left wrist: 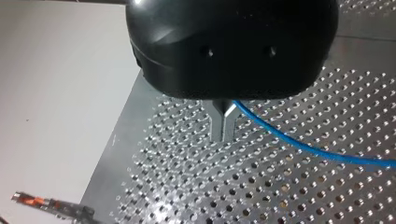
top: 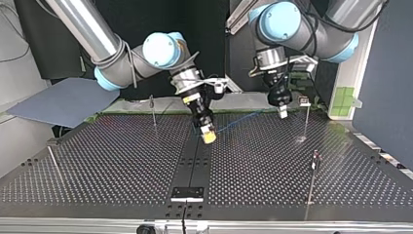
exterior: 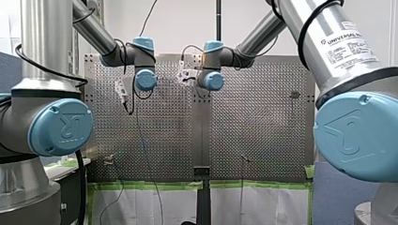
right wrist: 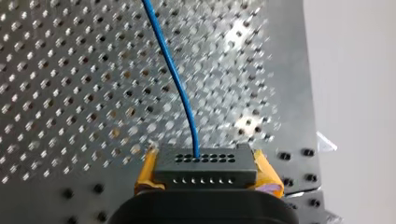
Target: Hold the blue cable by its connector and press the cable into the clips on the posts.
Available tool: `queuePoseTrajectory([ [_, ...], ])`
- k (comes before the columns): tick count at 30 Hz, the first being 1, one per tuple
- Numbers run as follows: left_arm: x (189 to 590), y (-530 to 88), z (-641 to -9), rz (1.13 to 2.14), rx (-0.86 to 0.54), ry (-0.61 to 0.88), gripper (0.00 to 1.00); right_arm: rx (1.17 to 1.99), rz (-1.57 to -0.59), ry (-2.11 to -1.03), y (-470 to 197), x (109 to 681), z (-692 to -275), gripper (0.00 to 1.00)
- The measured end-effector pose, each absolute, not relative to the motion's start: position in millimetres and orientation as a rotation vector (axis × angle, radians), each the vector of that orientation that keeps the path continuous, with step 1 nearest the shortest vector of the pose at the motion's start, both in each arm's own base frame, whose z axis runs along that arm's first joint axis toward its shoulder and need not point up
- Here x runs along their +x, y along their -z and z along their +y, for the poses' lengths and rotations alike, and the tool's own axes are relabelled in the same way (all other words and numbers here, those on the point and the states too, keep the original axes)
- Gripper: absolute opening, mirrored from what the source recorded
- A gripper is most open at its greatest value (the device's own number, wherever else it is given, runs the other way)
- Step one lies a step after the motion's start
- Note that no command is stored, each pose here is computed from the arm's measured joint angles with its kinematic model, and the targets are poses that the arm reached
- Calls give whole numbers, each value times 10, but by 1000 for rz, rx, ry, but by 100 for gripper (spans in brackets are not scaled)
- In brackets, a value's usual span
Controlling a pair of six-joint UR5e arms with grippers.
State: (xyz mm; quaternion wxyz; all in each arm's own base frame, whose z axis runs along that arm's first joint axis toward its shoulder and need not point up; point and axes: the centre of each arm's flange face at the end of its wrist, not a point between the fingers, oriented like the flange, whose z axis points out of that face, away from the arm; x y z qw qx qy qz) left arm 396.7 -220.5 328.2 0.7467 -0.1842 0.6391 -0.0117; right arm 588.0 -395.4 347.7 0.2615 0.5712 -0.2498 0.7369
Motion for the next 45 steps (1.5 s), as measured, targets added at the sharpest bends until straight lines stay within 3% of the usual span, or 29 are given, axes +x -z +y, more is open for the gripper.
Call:
queuePoseTrajectory([
  [25,4167,-3888,-1566,1289,-445,79,0,1500,-621,-2075,-3877,6270,-3816,2],
  [45,4570,-4255,-1117,1234,-448,89,0,1459,-599,-2113,-4091,6356,-3795,2],
])
